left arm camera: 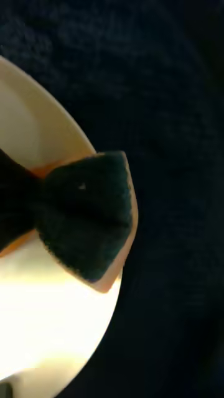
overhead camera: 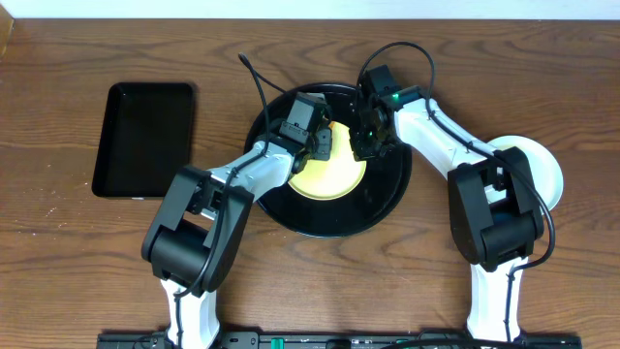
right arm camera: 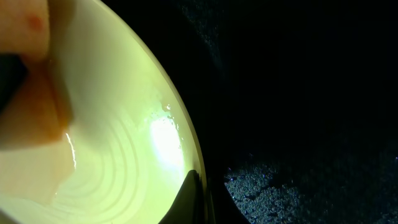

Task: Clean dirty plates on tray and stack at the side
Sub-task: 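Scrub the yellow plate with the sponge in the left gripper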

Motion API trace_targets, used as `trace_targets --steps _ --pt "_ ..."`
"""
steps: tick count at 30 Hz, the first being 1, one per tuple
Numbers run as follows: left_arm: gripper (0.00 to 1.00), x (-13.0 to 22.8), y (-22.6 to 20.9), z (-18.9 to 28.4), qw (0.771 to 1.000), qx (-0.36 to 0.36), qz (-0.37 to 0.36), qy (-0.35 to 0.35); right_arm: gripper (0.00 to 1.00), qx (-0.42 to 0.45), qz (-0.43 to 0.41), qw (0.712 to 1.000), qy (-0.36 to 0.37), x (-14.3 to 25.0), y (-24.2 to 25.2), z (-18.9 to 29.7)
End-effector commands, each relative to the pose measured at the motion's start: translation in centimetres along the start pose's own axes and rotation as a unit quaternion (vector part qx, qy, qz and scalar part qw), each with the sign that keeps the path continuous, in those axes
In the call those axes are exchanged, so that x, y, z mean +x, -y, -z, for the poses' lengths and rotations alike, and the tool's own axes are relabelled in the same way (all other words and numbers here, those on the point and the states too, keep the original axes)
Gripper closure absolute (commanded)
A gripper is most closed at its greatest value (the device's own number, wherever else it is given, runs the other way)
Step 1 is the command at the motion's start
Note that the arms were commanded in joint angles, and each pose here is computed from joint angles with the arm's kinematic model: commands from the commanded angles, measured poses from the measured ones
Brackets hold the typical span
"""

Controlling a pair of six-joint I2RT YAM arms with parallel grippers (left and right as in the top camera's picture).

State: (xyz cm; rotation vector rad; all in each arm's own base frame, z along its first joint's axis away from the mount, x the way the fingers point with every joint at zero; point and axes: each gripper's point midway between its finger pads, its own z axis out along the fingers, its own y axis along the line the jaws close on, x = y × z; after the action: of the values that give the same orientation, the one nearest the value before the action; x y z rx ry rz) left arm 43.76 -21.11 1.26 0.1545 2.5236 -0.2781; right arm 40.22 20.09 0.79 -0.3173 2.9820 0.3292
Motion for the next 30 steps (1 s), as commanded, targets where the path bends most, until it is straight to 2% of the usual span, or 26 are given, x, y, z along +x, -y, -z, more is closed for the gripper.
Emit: trace_targets --steps 1,5,9,13,17,26,30 --pt "0.92 1.7 -2.9 -0.8 0.997 -0.066 -0.012 -0.023 0.99 -0.005 0.005 1.000 -0.011 0.6 -0.7 -0.6" --pt "0.92 6.4 -4.2 0.1 0.988 -0.089 -0.020 -0.121 0.99 -0.005 0.004 1.000 -0.011 0.6 -0.7 -0.6" --pt "0.93 10.7 -3.8 2.3 0.969 -0.066 -0.009 -0.238 0.99 -0.005 0.005 1.000 -0.012 0.6 -0.7 -0.6" --pt "0.93 11.3 -2.1 4.3 0.954 -0.017 0.017 -0.298 0.99 -0.005 0.005 1.000 -0.012 0.6 -0.7 -0.6" --pt "0.93 9.2 -0.3 4.1 0.960 0.034 0.032 -0.278 0.99 -0.005 0.004 1.000 -0.014 0.7 -0.7 -0.6" --pt "0.93 1.7 2.3 1.2 0.989 0.090 0.012 -0.115 0.99 -0.004 0.005 1.000 -0.019 0.9 -0.6 -0.6" --pt "0.92 0.6 2.7 1.0 0.991 0.097 0.001 -0.092 0.99 -0.003 0.005 1.000 -0.019 0.9 -0.6 -0.6"
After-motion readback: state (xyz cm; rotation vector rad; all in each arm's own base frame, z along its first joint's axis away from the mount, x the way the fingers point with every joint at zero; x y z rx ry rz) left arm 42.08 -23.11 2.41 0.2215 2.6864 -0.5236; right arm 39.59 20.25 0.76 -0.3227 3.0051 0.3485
